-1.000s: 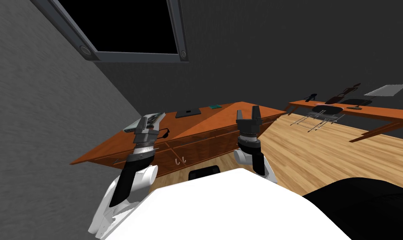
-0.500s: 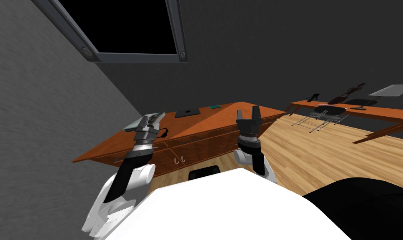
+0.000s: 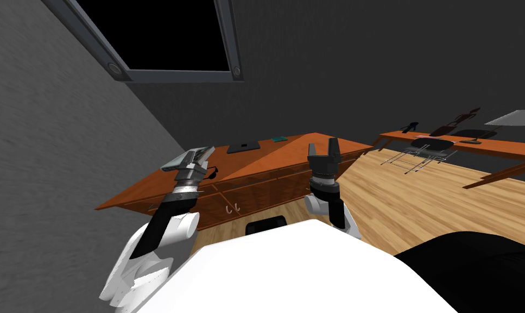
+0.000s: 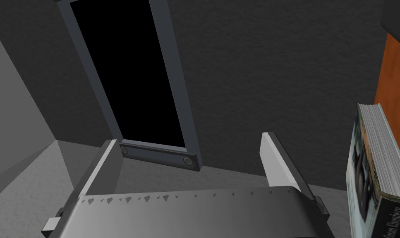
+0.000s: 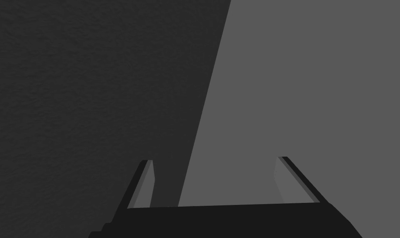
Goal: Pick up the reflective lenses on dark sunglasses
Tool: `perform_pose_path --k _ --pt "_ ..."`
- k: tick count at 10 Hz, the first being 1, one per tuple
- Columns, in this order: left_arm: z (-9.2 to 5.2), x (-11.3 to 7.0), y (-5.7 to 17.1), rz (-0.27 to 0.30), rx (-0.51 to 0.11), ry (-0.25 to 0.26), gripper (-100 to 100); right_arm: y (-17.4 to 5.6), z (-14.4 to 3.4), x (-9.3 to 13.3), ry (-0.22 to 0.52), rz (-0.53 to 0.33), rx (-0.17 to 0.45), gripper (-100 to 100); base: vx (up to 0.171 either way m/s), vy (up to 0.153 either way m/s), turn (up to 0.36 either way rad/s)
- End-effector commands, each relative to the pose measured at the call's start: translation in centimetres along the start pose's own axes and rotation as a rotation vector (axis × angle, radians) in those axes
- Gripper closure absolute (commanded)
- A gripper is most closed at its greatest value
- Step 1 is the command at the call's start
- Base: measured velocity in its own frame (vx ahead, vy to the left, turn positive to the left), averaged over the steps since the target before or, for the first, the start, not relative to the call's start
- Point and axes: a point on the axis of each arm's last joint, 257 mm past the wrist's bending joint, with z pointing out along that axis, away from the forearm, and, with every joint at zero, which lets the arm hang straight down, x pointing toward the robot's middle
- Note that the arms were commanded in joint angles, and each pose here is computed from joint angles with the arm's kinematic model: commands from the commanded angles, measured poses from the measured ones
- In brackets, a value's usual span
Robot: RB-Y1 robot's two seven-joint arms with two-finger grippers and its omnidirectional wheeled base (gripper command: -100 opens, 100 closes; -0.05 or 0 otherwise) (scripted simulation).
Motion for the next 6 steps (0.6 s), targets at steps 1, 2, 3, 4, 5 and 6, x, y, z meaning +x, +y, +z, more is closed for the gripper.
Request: perform_pose_path --k 1,2,3,4,5,6 --pt "0.2 -0.2 0.7 -0.005 -0.037 -0.003 -100 0.0 0.0 0.0 0.000 0.000 0.000 0 -0.010 -0.038 0.019" --pt "0.1 -0.3 1.2 -0.005 -0.056 -0.007 -100 0.0 0.0 0.0 0.000 0.000 0.000 0 -0.003 -0.020 -0.003" --pt "0.6 -0.7 1.1 -0.013 -0.067 -0.002 -100 0.0 0.0 0.0 0.000 0.000 0.000 0 -0.008 -0.033 0.022" --pt "0.6 -0.8 1.7 -0.012 -0.093 -0.007 -100 0.0 0.0 0.0 0.000 0.000 0.000 0 -0.011 -0.040 0.014" --pt "0.5 -0.9 2.3 -0.012 -0.113 -0.011 -100 0.0 0.0 0.0 0.000 0.000 0.000 0 -0.005 -0.022 -0.001" --pt "1.0 -1.3 2.1 -0.019 -0.123 -0.007 -100 0.0 0.0 0.0 0.000 0.000 0.000 0 -0.010 -0.035 0.018"
